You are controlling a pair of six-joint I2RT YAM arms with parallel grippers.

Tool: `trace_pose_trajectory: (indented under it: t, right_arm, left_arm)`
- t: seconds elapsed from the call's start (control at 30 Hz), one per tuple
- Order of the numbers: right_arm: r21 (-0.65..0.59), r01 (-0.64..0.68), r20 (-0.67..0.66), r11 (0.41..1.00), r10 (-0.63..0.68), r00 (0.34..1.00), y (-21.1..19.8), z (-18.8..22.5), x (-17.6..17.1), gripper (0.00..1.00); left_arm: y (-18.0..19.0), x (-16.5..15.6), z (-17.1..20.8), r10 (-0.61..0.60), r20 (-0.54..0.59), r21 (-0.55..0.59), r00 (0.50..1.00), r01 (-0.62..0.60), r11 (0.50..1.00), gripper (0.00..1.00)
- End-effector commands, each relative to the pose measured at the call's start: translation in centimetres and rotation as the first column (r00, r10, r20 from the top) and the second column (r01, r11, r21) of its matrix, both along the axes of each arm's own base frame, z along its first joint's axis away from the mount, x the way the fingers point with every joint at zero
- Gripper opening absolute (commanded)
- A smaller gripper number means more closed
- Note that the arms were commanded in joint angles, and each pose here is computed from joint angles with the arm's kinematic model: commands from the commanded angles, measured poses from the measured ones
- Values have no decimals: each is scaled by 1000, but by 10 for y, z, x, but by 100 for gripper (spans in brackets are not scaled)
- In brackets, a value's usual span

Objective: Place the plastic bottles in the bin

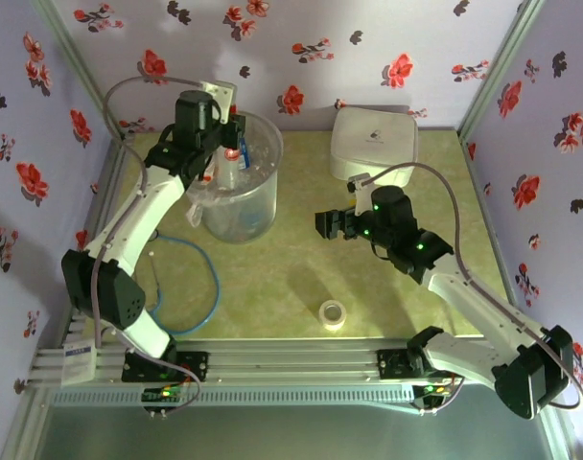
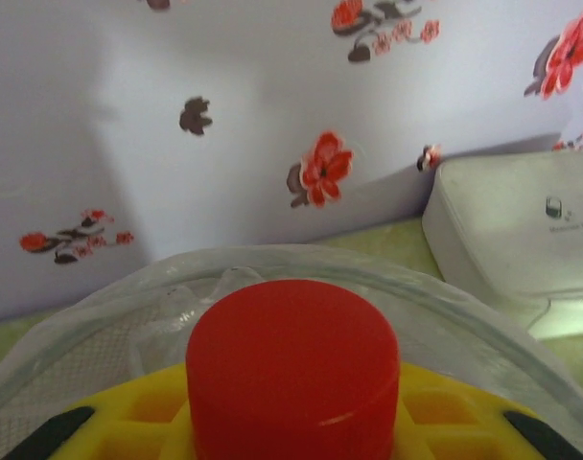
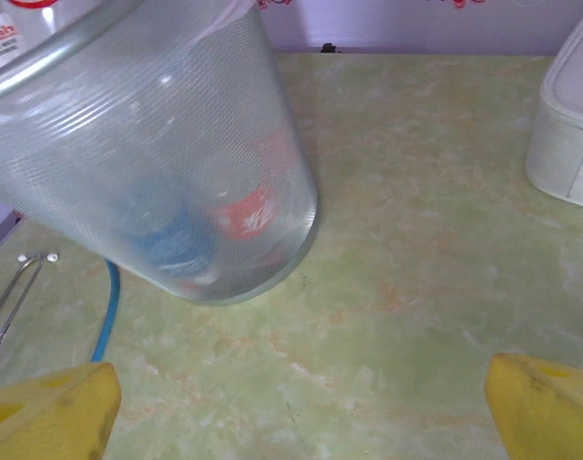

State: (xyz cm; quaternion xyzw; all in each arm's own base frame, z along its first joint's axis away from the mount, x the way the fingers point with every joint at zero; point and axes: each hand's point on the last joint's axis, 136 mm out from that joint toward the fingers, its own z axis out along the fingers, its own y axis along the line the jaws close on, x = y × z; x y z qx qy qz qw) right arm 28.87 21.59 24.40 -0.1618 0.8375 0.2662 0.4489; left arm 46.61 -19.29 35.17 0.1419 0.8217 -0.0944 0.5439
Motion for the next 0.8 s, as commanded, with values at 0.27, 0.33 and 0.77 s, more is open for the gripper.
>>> trace_pose_trajectory:
  t: [0.27, 0.33, 0.77]
  right_arm:
    - [-11, 38, -13, 999, -38, 999, -6, -5, 4, 98]
    - [-17, 42, -13, 999, -42, 999, -7, -6, 4, 98]
    - [-49, 108, -55, 993, -111, 992, -19, -21, 14, 98]
  left_arm:
    - [-18, -31, -125, -64, -356, 57, 932, 91, 994, 0]
    - [-18, -33, -149, -48, -388, 87, 920, 89, 992, 0]
    - [0, -56, -261, 80, -531, 164, 844, 9, 986, 0]
